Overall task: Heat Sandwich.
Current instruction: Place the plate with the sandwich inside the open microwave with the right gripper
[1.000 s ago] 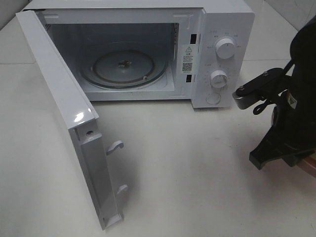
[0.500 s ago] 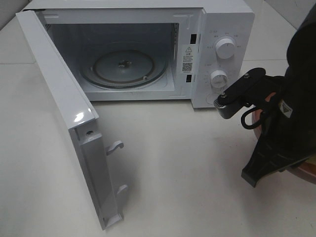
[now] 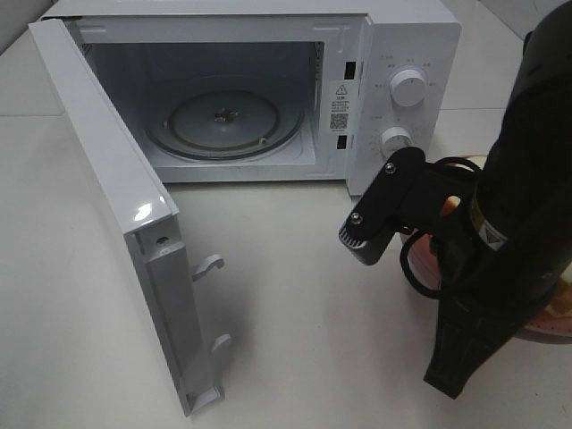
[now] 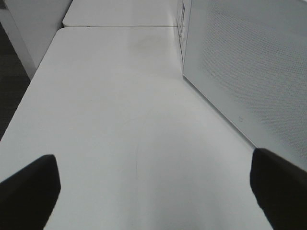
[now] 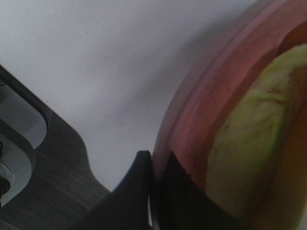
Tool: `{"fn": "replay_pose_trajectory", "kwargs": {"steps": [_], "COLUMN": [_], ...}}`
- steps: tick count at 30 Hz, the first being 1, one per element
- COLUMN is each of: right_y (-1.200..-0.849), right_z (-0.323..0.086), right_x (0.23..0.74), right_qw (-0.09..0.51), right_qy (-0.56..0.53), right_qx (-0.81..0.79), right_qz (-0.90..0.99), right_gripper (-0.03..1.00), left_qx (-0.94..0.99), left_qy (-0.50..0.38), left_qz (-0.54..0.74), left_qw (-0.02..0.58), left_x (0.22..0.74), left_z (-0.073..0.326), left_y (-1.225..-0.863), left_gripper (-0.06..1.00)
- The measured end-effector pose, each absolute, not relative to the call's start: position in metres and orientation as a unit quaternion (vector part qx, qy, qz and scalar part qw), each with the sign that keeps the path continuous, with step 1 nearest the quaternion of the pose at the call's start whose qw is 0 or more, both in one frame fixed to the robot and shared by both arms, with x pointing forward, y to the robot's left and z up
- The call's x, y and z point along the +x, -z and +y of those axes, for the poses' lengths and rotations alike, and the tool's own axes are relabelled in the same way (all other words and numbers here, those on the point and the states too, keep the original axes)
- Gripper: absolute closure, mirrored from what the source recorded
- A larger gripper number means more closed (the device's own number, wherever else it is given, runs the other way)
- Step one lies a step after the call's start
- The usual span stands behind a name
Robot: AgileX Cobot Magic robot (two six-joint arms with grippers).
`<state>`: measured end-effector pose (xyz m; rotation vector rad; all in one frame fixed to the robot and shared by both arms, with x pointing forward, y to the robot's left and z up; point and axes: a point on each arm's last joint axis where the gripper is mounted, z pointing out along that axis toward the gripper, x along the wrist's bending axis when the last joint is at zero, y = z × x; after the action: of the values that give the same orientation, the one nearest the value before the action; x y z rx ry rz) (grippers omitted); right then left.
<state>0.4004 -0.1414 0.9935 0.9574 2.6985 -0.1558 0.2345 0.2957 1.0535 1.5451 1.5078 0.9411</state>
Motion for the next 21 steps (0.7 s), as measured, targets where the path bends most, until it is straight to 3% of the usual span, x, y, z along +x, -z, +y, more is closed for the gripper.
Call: {"fn": "replay_pose_trajectory", "kwargs": {"steps": [21], "right_y": [-1.014], "right_z": [-0.142], "right_x": [0.385], "right_qw": [0.148], "right_qy": [0.036], "right_qx": [0.161], "right_qz": [0.975], "right_gripper": [0.93], "left_qx": [0.606], "left_qy": [-0.369], "left_qz": [0.591], "left_qw": [0.383], "left_x": [0.234], "left_z": [0.296], "left_y": [-1.054], "left_gripper": [-0.05]}}
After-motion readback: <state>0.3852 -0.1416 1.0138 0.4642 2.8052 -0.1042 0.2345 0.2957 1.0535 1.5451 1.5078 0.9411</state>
